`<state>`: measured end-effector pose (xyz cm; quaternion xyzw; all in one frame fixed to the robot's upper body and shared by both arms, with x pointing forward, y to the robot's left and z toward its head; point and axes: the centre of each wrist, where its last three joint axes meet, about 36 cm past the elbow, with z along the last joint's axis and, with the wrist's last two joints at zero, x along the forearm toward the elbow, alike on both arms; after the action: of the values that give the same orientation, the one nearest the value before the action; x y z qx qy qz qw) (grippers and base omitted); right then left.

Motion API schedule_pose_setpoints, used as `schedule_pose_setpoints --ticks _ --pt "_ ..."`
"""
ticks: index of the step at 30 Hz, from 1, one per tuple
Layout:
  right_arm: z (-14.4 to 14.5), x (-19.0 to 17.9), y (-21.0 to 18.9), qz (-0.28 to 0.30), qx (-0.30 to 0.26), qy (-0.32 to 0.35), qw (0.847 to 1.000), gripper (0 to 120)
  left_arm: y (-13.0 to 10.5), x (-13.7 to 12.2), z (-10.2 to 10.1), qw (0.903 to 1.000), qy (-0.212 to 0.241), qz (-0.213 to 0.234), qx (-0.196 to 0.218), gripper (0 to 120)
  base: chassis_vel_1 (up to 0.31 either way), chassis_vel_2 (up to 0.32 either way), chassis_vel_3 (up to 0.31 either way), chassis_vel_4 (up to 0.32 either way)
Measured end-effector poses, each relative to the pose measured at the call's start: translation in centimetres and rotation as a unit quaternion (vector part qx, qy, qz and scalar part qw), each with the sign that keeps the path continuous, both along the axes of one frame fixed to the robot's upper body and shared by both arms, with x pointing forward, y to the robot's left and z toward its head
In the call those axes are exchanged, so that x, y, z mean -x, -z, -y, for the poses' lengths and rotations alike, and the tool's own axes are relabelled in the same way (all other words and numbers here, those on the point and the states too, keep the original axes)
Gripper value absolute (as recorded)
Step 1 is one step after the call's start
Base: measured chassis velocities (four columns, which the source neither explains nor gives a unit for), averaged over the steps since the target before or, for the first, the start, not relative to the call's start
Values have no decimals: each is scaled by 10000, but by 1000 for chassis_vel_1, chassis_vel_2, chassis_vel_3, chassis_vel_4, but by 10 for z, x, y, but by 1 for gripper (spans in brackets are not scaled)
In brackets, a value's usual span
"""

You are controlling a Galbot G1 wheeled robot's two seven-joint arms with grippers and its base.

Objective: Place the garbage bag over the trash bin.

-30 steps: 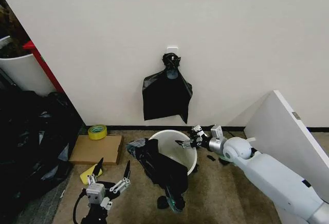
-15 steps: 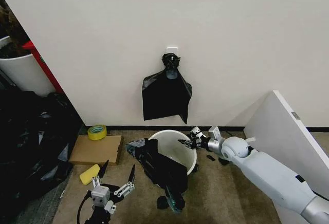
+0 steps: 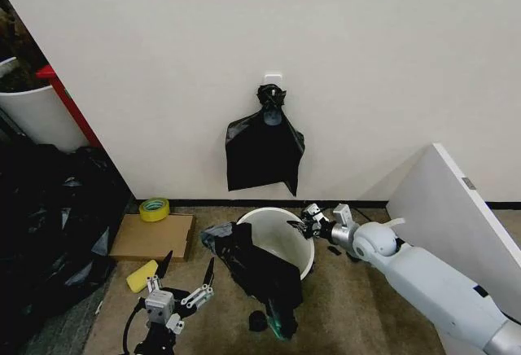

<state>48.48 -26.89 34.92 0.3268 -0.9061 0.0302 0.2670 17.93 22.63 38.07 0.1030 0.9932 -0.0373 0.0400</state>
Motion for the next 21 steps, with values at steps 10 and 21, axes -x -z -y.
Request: schedule_pose_setpoints --ticks 10,21 --pt "-4 52 -16 -183 -306 1066 9937 2 -8 -1 3 10000 67 -11 15 100 0 0 0 0" --pt "-38 90 -50 -492 -903 2410 9651 1 -13 -1 4 9999 -78 1 94 100 0 0 0 0"
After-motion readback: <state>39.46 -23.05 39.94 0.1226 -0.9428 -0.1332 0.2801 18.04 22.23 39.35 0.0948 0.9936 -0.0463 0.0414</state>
